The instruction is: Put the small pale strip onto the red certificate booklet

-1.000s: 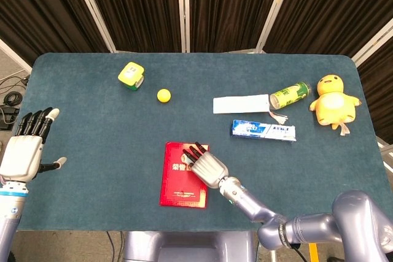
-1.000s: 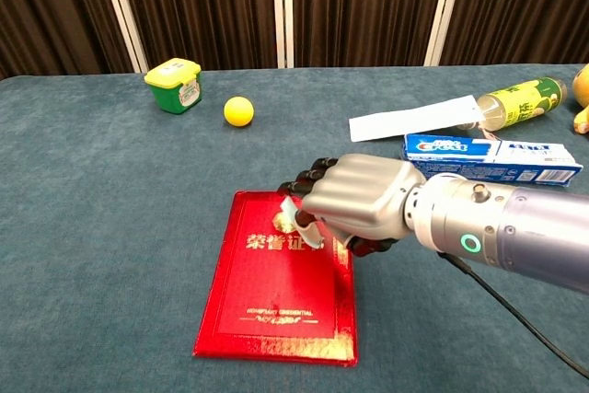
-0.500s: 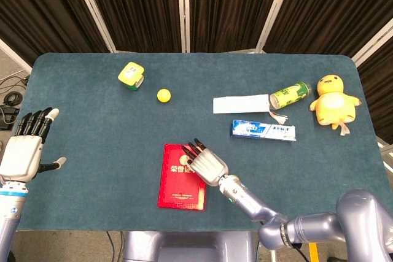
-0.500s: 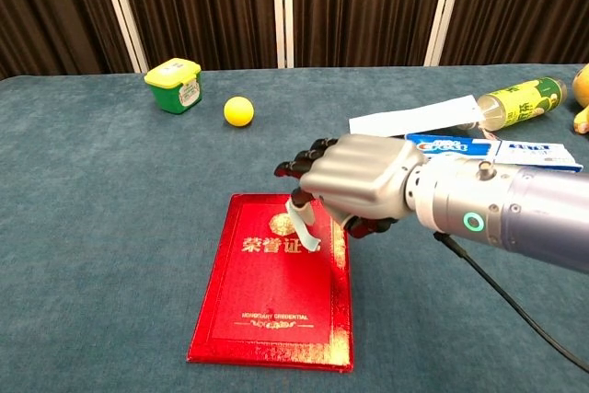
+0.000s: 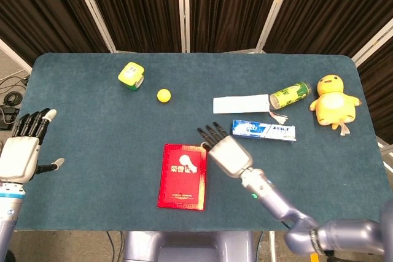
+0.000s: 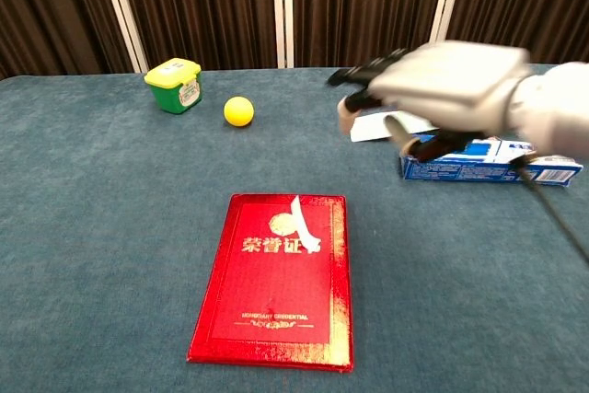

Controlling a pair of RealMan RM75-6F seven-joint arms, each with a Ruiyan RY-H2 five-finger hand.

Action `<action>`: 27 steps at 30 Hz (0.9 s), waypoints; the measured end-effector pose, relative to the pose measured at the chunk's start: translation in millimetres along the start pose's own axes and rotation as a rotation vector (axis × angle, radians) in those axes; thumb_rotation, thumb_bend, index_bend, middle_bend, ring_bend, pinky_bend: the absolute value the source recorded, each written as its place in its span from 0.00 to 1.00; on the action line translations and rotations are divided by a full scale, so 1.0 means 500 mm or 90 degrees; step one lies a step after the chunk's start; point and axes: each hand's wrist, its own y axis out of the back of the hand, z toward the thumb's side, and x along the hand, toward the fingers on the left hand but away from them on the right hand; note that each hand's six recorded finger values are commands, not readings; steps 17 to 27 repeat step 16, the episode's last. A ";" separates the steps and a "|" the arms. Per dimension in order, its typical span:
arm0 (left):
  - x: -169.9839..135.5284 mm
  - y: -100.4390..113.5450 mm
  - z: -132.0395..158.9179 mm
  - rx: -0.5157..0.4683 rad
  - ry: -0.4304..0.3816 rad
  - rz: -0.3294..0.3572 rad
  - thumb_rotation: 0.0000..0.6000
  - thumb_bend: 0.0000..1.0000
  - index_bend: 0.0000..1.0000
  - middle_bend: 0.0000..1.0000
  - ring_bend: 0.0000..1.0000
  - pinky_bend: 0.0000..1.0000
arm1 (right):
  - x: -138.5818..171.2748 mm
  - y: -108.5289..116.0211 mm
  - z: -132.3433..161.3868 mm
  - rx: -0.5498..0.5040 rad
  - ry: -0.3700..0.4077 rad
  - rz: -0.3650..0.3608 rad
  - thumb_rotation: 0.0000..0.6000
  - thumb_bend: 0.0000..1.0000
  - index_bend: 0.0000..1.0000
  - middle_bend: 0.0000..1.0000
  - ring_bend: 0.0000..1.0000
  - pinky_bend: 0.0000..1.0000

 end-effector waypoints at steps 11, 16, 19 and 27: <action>-0.058 -0.002 -0.013 -0.004 0.004 -0.004 1.00 0.00 0.00 0.00 0.00 0.00 | 0.238 0.020 -0.172 -0.154 -0.177 -0.113 1.00 0.00 0.06 0.00 0.00 0.00; -0.092 -0.008 -0.026 -0.006 0.015 -0.013 1.00 0.00 0.00 0.00 0.00 0.00 | 0.347 0.001 -0.219 -0.181 -0.246 -0.140 1.00 0.00 0.06 0.00 0.00 0.00; -0.092 -0.008 -0.026 -0.006 0.015 -0.013 1.00 0.00 0.00 0.00 0.00 0.00 | 0.347 0.001 -0.219 -0.181 -0.246 -0.140 1.00 0.00 0.06 0.00 0.00 0.00; -0.092 -0.008 -0.026 -0.006 0.015 -0.013 1.00 0.00 0.00 0.00 0.00 0.00 | 0.347 0.001 -0.219 -0.181 -0.246 -0.140 1.00 0.00 0.06 0.00 0.00 0.00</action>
